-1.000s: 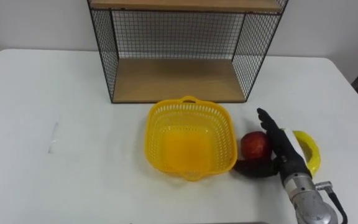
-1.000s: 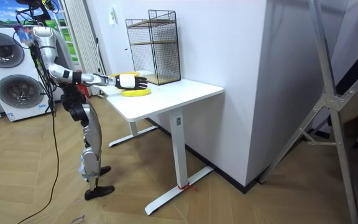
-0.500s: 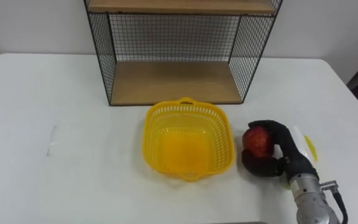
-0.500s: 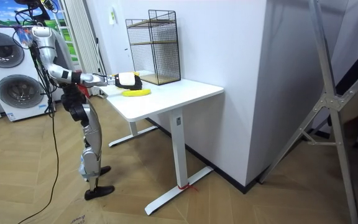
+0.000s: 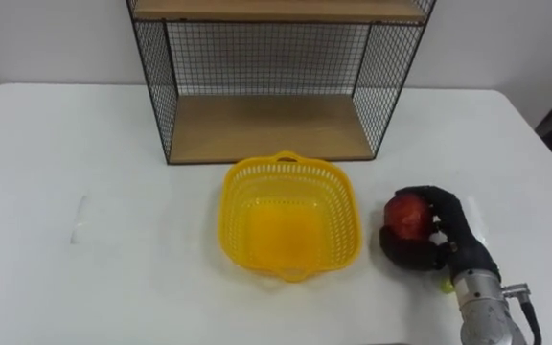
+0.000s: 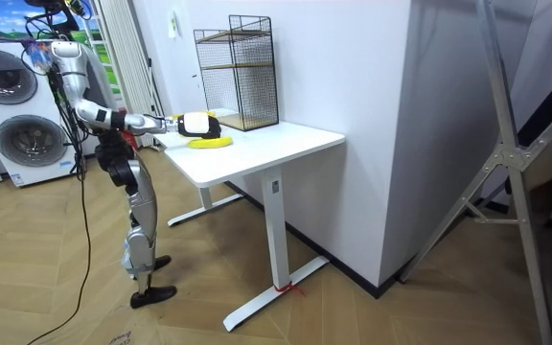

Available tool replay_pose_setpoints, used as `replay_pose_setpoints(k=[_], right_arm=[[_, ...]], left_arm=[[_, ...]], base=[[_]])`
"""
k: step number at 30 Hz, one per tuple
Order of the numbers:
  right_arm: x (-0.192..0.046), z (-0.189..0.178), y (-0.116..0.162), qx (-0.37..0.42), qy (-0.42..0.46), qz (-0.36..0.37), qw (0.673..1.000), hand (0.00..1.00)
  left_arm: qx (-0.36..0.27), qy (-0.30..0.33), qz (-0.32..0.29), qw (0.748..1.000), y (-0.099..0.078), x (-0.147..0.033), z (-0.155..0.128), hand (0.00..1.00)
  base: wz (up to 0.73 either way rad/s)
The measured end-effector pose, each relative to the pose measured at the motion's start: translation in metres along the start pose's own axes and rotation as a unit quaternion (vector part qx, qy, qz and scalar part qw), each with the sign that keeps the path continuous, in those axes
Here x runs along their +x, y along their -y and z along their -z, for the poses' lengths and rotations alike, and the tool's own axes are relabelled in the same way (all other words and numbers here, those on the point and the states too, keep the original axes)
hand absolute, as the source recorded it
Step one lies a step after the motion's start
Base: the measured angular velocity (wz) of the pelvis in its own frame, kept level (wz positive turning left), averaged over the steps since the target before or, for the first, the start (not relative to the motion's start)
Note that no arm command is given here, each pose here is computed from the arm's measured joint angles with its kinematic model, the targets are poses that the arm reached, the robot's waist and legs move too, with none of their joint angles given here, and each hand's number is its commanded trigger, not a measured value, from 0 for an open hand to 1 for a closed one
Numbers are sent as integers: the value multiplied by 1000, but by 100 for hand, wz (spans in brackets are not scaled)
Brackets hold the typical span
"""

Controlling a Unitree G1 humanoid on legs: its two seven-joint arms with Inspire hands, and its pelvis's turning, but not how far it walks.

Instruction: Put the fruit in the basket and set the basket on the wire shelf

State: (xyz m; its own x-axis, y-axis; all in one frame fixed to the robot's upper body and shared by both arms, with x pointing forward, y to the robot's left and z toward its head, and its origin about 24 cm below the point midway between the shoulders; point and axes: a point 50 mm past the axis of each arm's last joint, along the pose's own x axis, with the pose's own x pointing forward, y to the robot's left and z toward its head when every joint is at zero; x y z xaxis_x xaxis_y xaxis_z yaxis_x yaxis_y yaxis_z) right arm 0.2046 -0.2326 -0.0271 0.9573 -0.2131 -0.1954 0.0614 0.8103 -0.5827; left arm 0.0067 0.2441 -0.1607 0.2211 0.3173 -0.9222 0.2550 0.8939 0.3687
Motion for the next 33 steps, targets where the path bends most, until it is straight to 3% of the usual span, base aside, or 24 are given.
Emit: replay_pose_setpoints(k=[4,9,20,28,33], right_arm=[[1,-3,9,-11,3,18,1000,100],[4,-38,40,-12,77,87,993,100],[-5,-91,59,9,187,128,974,100],[-6,-100,52,1,207,109,972,100],[-9,-113,31,0,233,51,971,100]], left_arm=[[-2,-4,7,1000,5,-1,2,0],[-10,-4,11,1000,4,0,2,0],[-9,11,9,1000,-2,2,-5,0],[-4,6,10,1000,-2,4,-6,0],[20,16,16,1000,1,4,-12,0]], base=[[-2],[-7],[0],[-2],[0]])
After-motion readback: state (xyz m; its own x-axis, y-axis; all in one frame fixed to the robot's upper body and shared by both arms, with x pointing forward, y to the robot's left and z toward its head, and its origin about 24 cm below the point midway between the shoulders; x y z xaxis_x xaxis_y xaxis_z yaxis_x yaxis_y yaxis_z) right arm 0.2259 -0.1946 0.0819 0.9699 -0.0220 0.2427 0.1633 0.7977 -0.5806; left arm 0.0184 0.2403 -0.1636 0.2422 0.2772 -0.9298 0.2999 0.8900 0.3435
